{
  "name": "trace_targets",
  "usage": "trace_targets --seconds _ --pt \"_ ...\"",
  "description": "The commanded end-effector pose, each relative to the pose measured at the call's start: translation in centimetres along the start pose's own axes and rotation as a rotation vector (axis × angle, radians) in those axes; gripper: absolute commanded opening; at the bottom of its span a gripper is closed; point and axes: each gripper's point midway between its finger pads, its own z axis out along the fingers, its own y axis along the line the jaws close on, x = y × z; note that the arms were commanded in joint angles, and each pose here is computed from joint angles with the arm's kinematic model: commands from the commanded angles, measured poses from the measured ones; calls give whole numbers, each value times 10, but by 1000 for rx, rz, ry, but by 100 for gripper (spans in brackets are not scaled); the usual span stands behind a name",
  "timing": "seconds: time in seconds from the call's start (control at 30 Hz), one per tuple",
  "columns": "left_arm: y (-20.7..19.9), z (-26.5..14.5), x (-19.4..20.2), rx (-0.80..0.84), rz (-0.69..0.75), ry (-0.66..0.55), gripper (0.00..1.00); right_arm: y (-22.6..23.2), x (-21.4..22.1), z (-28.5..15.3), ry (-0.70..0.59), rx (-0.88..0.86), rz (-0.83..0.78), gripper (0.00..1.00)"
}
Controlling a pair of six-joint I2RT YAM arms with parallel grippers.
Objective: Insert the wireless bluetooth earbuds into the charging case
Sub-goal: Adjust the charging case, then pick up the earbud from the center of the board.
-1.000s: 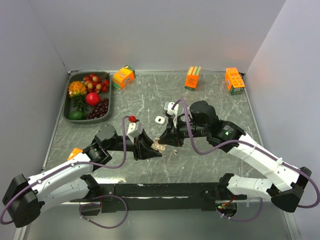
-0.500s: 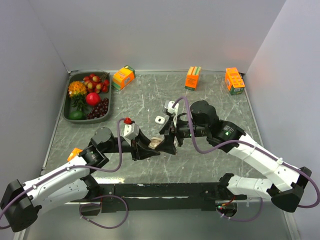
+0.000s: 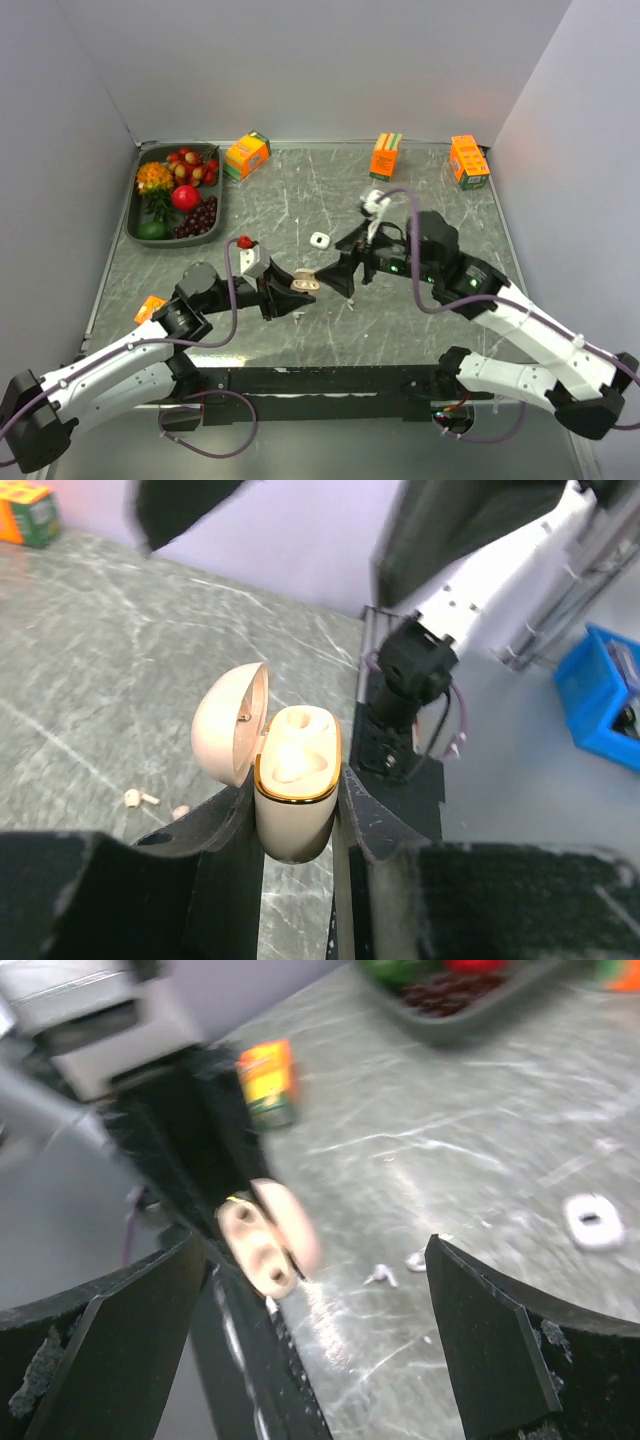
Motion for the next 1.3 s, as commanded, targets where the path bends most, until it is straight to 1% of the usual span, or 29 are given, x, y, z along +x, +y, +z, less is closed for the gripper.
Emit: trace_targets --seconds 0.0,0.03,0.07,0.13,0.17,0.2,0.23,0.27,0.3,0.33,0.37,0.4,0.47,0.5,0.53,0.57,0.6,0.63,0.67,0.73,0.77,0.8,0.83,0.93,1.07,1.2,1.27 --pt "14 -9 -14 -126 -54 -119 1 -49 -11 -20 -246 292 230 99" --pt "16 -12 -15 -151 -59 -138 1 -57 -8 -25 -269 328 313 99" --pt "11 -16 -23 -153 -49 -182 1 -56 6 -24 -219 306 312 99" --pt "18 -23 -15 -209 -44 -212 1 -67 35 -17 -120 311 316 100" --pt "14 -26 -12 -210 -35 -219 1 -80 56 -17 -47 359 348 100" --pt "21 -29 -13 -257 -16 -231 1 -95 72 -18 -4 446 378 99" --pt "21 -30 -9 -269 -10 -225 1 -107 91 -14 54 501 419 99" --pt "21 -32 -9 -280 -3 -232 1 -115 112 -13 98 539 434 90" --pt "27 -34 -7 -320 -14 -233 1 -125 125 -10 126 582 442 86" --pt "25 -36 -10 -317 -15 -256 1 -133 133 -11 126 632 462 82" --pt "26 -38 -6 -324 -20 -263 1 -140 146 -11 141 670 474 73" --pt "25 -40 -9 -325 -26 -287 1 -145 149 -6 131 671 473 70" --pt "26 -44 -8 -342 -26 -300 1 -150 158 -2 169 682 491 63" --pt "26 -44 -8 -345 -25 -295 1 -156 177 -1 259 713 514 61" --pt "27 -45 -5 -355 -27 -279 1 -160 182 -1 287 731 513 57" --pt "27 -45 -7 -357 -23 -278 1 -162 185 1 307 732 514 56" --pt "27 -45 -6 -357 -24 -277 1 -165 194 3 340 737 525 56" --pt "25 -45 -8 -352 -23 -283 1 -166 195 6 340 725 539 57" --pt "25 -45 -8 -349 -27 -286 1 -167 197 8 341 718 543 61" --pt "23 -44 -7 -344 -32 -286 1 -173 203 11 362 734 559 64" --pt "24 -44 -6 -345 -37 -282 1 -170 202 16 373 705 566 64" --pt "24 -43 -5 -348 -41 -278 1 -173 207 19 392 712 574 64" --pt "24 -43 -4 -349 -41 -271 1 -174 208 20 402 714 574 60" --pt "22 -43 -5 -340 -33 -271 1 -178 211 28 421 712 575 57" --pt "21 -44 -6 -338 -24 -279 1 -182 207 37 432 702 572 54" --pt "21 -44 -5 -339 -30 -274 1 -187 221 40 490 716 577 52" --pt "21 -44 -4 -344 -35 -273 1 -189 224 39 494 728 574 52"
